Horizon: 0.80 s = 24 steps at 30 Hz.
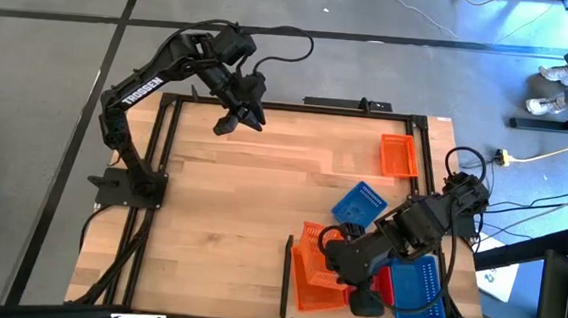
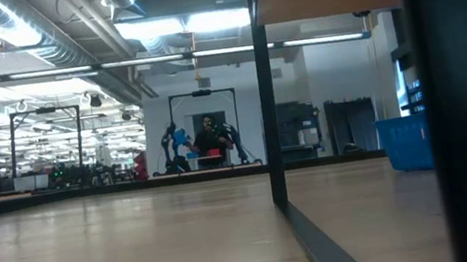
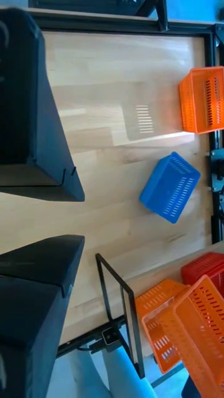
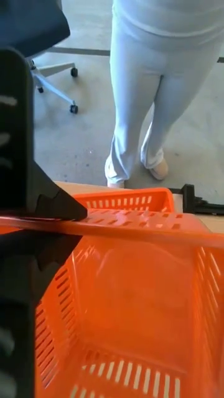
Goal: Stack baskets on shelf by color
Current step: Stack the left orange basket on top of the orange basket on the shelf
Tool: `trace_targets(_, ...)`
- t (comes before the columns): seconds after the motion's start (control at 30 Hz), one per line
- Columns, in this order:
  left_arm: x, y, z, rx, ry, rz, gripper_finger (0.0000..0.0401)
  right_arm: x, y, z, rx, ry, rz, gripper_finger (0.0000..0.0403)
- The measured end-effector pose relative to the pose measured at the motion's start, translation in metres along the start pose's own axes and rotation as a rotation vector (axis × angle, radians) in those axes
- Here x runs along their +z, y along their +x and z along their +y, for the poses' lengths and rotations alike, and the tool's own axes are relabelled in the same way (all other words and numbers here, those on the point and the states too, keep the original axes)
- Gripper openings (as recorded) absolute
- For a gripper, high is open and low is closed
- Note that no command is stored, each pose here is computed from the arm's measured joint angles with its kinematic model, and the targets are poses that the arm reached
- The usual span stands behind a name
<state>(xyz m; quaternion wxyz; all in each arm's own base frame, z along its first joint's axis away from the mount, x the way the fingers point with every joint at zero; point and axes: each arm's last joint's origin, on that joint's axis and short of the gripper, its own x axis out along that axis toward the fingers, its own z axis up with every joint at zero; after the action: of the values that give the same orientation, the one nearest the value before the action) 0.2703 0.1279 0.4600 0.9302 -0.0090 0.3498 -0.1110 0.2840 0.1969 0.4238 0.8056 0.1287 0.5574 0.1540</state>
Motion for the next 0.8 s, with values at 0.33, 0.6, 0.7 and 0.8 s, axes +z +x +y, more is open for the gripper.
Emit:
trace_targets(0.33,0.0016,0.0025,-0.0038,-0.012,0.011,0.002,0.0089,0.0007,0.0003,-0.0009,-0.032,-0.001,-0.022,0.0023)
trace_targets(0.6,0.0017,0.0027,-0.0042,-0.014,0.013,0.002,0.0089,-0.0001,0.0003,0.0002,0.001,-0.053,0.000,0.0006)
trace_targets(0.7,0.0017,0.0027,-0.0042,-0.014,0.012,0.002,0.0089,0.0006,0.0003,-0.0007,-0.035,-0.035,-0.023,0.0011)
trace_targets(0.8,0.0017,0.0027,-0.0042,-0.014,0.012,0.002,0.0089,0.0009,0.0002,-0.0012,-0.043,-0.028,-0.029,0.0030)
